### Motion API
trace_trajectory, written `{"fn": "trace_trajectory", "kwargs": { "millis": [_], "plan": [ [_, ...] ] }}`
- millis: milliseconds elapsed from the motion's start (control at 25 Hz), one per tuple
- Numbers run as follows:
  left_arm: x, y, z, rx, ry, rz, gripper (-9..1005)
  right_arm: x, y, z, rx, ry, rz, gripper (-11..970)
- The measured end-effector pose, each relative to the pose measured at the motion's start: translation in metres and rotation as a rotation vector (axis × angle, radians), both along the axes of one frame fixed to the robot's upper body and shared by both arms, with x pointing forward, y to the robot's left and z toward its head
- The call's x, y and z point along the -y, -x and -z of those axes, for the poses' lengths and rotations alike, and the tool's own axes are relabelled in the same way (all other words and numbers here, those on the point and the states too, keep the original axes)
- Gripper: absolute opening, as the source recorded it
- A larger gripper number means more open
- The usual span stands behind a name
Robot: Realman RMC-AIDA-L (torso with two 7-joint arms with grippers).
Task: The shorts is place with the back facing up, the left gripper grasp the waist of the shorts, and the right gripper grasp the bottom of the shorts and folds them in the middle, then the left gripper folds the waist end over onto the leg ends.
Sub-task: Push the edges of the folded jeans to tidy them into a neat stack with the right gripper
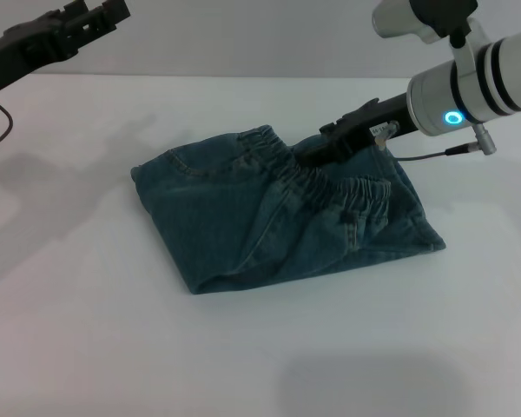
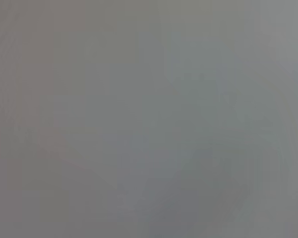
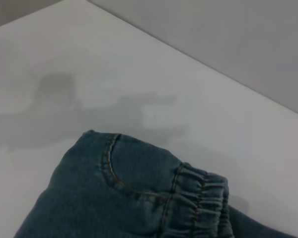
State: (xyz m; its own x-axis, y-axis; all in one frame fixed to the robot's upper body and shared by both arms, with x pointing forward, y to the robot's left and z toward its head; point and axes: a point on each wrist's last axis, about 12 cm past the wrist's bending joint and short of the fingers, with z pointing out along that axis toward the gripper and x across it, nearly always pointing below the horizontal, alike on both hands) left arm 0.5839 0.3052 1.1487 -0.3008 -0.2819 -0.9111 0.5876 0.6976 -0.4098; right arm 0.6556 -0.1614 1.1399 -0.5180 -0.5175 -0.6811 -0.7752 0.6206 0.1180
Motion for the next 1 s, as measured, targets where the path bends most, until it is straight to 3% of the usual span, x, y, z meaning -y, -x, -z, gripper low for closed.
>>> {"fn": "trace_trajectory", "kwargs": {
  "millis": [520,1000],
  "plan": [
    [0.001,0.000,-0.002,0.000,0.007,0.012,833,0.000,0.006,0.009,0.004,-0.077,0.004,639],
    [-0.002,0.001,0.000,-0.006,0.011,0.002,834,0.000,0.005,0.014,0.022,-0.055,0.014,638]
  ]
}}
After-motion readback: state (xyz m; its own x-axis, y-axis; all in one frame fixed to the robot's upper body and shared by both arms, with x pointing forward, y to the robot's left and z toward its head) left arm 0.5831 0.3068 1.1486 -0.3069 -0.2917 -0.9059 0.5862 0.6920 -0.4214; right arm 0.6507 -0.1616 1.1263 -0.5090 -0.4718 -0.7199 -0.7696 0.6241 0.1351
